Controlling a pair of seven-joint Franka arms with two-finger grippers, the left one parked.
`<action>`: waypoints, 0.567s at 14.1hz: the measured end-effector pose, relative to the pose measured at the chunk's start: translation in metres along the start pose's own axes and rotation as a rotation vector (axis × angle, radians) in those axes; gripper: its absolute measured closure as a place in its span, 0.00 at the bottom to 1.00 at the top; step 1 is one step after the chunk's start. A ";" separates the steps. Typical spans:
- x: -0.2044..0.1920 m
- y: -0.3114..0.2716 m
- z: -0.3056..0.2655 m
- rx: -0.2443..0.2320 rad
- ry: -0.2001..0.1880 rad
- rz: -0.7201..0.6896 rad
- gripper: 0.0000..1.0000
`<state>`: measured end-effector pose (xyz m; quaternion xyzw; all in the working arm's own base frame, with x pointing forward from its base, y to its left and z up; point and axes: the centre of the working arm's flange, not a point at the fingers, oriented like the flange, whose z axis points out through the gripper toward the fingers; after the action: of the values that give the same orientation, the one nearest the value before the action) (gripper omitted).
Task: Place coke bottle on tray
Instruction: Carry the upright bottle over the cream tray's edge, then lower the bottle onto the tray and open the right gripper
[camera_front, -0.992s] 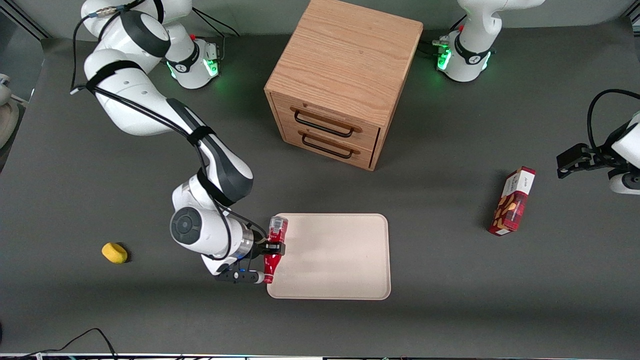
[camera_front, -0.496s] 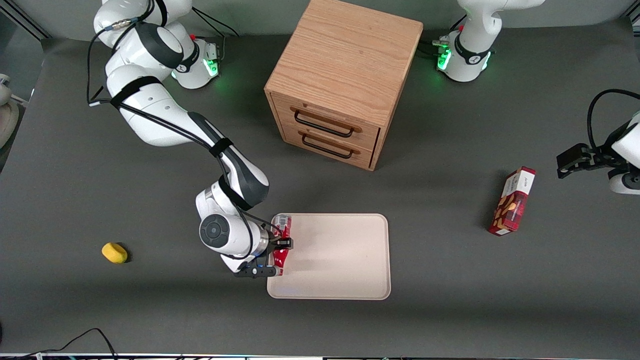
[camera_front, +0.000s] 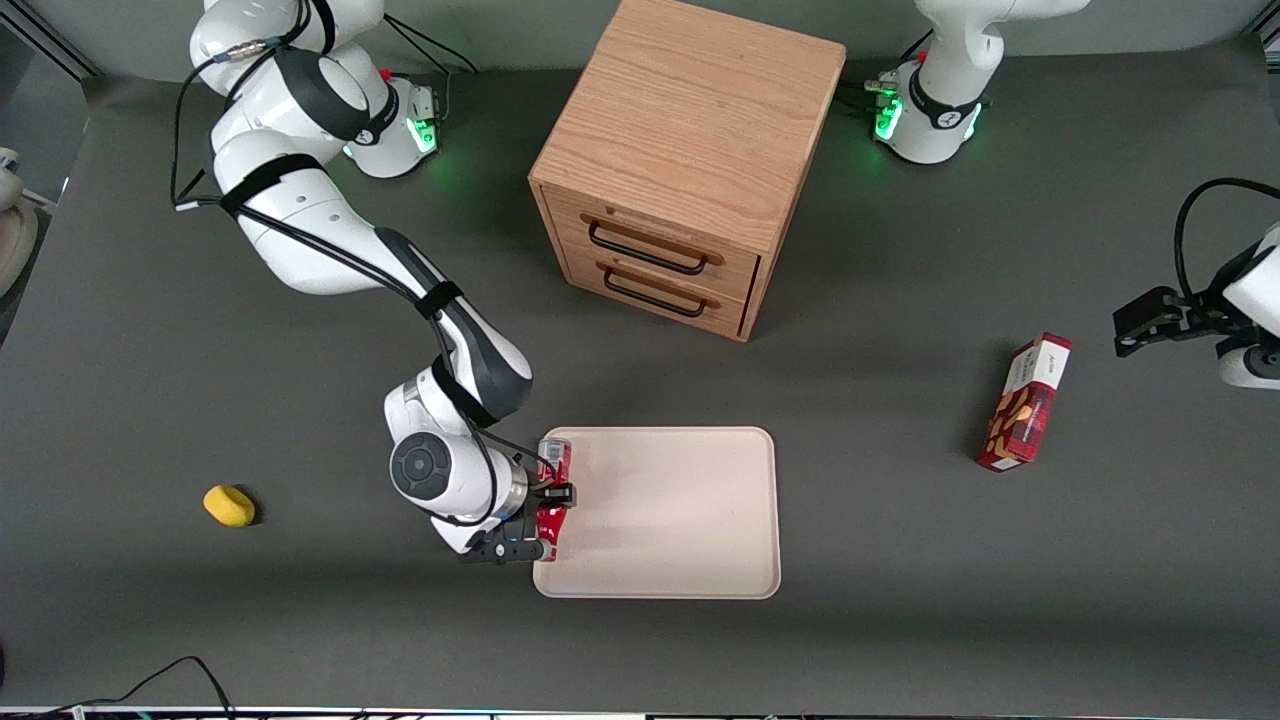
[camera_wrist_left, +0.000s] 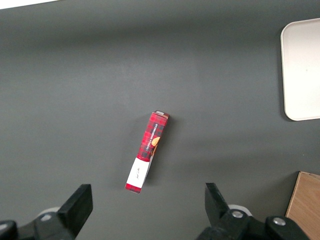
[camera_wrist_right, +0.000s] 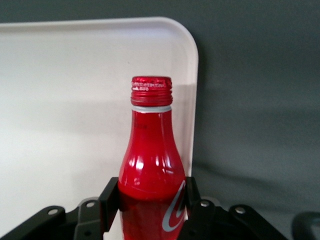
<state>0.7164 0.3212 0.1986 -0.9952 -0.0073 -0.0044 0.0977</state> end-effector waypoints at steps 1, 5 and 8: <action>0.001 -0.002 0.000 0.004 0.012 -0.002 0.37; 0.000 -0.006 0.002 0.005 0.026 -0.009 0.00; 0.001 -0.003 0.005 0.002 0.033 -0.009 0.00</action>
<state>0.7175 0.3252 0.1942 -0.9948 -0.0103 -0.0214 0.0989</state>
